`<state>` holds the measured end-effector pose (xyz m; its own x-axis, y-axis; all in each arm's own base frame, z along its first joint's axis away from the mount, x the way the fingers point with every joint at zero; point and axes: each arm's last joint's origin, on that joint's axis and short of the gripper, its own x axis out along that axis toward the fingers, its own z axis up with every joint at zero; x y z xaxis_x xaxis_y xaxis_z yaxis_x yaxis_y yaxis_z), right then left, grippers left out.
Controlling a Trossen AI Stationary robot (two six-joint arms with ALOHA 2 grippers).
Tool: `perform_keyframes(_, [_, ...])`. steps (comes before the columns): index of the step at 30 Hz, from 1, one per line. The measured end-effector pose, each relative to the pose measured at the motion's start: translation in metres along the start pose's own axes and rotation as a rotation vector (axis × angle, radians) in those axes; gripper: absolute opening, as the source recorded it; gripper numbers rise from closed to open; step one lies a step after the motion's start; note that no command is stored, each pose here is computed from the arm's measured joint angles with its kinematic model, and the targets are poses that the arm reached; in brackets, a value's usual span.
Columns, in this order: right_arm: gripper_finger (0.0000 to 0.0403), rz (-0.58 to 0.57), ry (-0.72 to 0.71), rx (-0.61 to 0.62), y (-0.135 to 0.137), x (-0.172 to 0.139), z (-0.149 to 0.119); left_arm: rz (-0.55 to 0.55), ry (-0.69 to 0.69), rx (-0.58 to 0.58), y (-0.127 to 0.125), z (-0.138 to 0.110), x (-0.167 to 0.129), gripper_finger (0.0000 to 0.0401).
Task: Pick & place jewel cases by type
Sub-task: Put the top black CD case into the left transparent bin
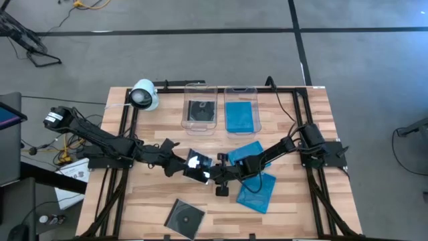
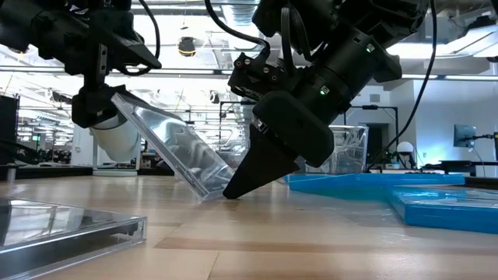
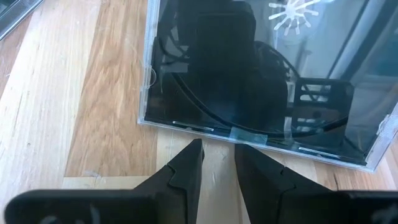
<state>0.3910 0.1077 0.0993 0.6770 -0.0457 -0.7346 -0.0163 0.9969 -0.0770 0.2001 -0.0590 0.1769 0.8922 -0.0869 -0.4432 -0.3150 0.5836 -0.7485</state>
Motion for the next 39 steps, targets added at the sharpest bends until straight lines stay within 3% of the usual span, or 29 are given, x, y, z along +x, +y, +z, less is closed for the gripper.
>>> perform_keyframes(10, [0.0095, 0.000, -0.003, 0.000, 0.0001, 0.0001, 0.0002, -0.075, 0.006, 0.009, -0.0062, 0.0018, -0.0001, 0.0277])
perform_keyframes(33, [0.0095, -0.003, -0.005, 0.008, -0.0041, 0.0011, 0.0013, -0.068, 0.008, 0.042, -0.0055, 0.0015, -0.0001, 0.0277])
perform_keyframes(39, [0.0095, -0.002, -0.008, 0.006, -0.0044, 0.0015, 0.0017, -0.121, -0.003, 0.064, -0.0100, 0.0034, -0.0004, 0.0277])
